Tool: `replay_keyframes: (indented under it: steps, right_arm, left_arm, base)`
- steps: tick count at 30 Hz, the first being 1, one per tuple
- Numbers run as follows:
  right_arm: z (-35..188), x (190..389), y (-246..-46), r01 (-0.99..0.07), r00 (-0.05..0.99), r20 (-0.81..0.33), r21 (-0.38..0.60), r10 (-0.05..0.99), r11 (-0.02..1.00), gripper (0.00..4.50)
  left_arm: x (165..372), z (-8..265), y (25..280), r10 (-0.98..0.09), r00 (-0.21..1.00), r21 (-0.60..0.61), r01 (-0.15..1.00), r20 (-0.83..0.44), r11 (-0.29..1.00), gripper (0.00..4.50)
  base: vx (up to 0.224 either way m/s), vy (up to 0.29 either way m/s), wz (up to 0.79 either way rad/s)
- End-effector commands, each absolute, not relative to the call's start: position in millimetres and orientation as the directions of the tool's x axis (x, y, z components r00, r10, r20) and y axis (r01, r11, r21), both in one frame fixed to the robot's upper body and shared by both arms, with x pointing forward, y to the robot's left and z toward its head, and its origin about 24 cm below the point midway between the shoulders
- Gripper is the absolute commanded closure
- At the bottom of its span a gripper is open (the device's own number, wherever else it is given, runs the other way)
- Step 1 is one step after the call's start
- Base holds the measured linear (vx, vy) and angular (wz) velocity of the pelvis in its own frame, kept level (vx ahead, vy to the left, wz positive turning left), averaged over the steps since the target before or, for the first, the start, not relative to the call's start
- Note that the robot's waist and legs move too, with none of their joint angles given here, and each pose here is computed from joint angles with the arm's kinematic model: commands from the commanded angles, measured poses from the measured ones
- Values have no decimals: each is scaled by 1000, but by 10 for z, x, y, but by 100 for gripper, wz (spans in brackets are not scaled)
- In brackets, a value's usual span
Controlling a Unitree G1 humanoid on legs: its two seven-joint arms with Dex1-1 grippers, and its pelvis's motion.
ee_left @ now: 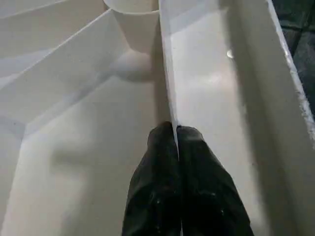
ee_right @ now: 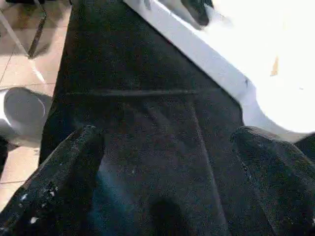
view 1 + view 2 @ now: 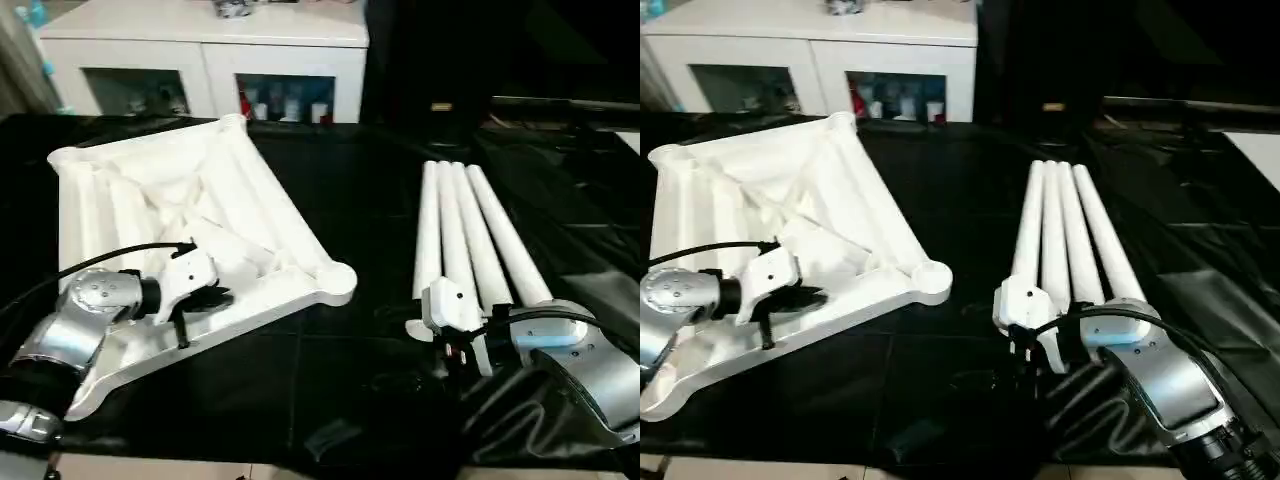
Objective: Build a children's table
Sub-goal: Rotate table base, then pick table leg
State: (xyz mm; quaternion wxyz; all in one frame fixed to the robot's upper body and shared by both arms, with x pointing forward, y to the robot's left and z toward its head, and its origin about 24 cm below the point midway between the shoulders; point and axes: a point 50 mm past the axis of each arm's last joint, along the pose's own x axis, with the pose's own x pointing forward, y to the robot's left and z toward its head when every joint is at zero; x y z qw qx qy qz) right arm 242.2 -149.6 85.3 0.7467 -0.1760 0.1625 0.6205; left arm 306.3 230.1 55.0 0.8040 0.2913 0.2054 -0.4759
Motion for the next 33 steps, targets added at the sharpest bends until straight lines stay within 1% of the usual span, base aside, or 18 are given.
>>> replay_keyframes:
  steps: [1, 4, 5, 9, 10, 11, 12, 13, 14, 15, 16, 19, 21, 22, 24, 28, 31, 33]
  right_arm:
    - [943, 2443, -1476, -980, 200, -446, -95, 872, 176, 0]
    - [982, 2455, -1464, -973, 229, -431, -114, 873, 199, 0]
    - [1013, 2471, -1455, -968, 250, -414, -117, 875, 221, 0]
    - [1087, 2564, -1438, -945, 328, -369, -122, 870, 305, 0]
    - [1119, 2682, -1441, -909, 416, -339, -128, 844, 397, 0]
    - [1123, 2697, -1441, -904, 426, -336, -127, 840, 408, 0]
    - [1148, 2779, -1440, -875, 481, -307, -106, 821, 473, 0]
    - [1191, 2942, -1446, -791, 599, -251, -38, 761, 610, 0]
    - [1191, 2946, -1446, -789, 602, -249, -35, 759, 614, 0]
    - [1202, 3017, -1451, -738, 655, -232, 8, 719, 675, 0]
    - [1184, 3136, -1476, -622, 752, -229, 66, 619, 780, 0]
    - [1137, 3274, -1533, -442, 859, -253, 75, 445, 894, 0]
    - [1125, 3299, -1544, -410, 872, -260, 80, 416, 909, 0]
    - [1096, 3348, -1569, -336, 895, -291, 56, 338, 940, 0]
    - [1071, 3364, -1567, -303, 893, -334, 52, 302, 952, 0]
    - [1013, 3402, -1600, -169, 832, -530, 40, 164, 985, 0]
    - [993, 3415, -1607, -137, 800, -584, 42, 135, 990, 0]
    - [960, 3416, -1605, -122, 767, -628, 55, 129, 991, 0]
  left_arm:
    - [3133, 694, 2208, -690, 482, 342, 874, -539, 344, 447]
    - [3123, 697, 2203, -699, 467, 338, 882, -542, 327, 447]
    - [3124, 723, 2204, -706, 468, 333, 882, -532, 333, 425]
    - [3128, 812, 2215, -735, 456, 297, 889, -501, 348, 410]
    - [3143, 881, 2234, -740, 477, 310, 877, -475, 366, 390]
    - [3145, 889, 2236, -740, 479, 311, 876, -472, 369, 378]
    - [3157, 938, 2250, -741, 494, 321, 867, -454, 382, 370]
    - [3187, 1034, 2288, -735, 532, 341, 843, -420, 415, 371]
    - [3188, 1036, 2289, -735, 533, 342, 843, -420, 416, 371]
    - [3202, 1080, 2311, -727, 552, 354, 830, -408, 431, 368]
    - [3213, 1162, 2335, -719, 583, 380, 806, -379, 454, 340]
    - [3195, 1265, 2308, -724, 601, 396, 789, -339, 470, 323]
    - [3182, 1286, 2282, -728, 601, 400, 787, -329, 469, 309]
    - [3122, 1315, 2165, -754, 584, 390, 797, -300, 461, 294]
    - [3060, 1330, 2048, -782, 561, 372, 810, -271, 453, 287]
    - [2954, 1316, 1833, -823, 518, 342, 836, -234, 430, 248]
    - [2891, 1293, 1727, -843, 487, 320, 855, -230, 407, 242]
    - [2808, 1278, 1635, -859, 451, 303, 876, -243, 375, 213]
  base:
    - [0, 0, 0]
    - [0, 0, 0]
    - [0, 0, 0]
    - [0, 0, 0]
    - [0, 0, 0]
    - [0, 0, 0]
    - [0, 0, 0]
    - [0, 0, 0]
    - [0, 0, 0]
    - [0, 0, 0]
    - [0, 0, 0]
    - [0, 0, 0]
    - [0, 0, 0]
    - [0, 0, 0]
    - [0, 0, 0]
    - [0, 0, 0]
    - [0, 0, 0]
    - [0, 0, 0]
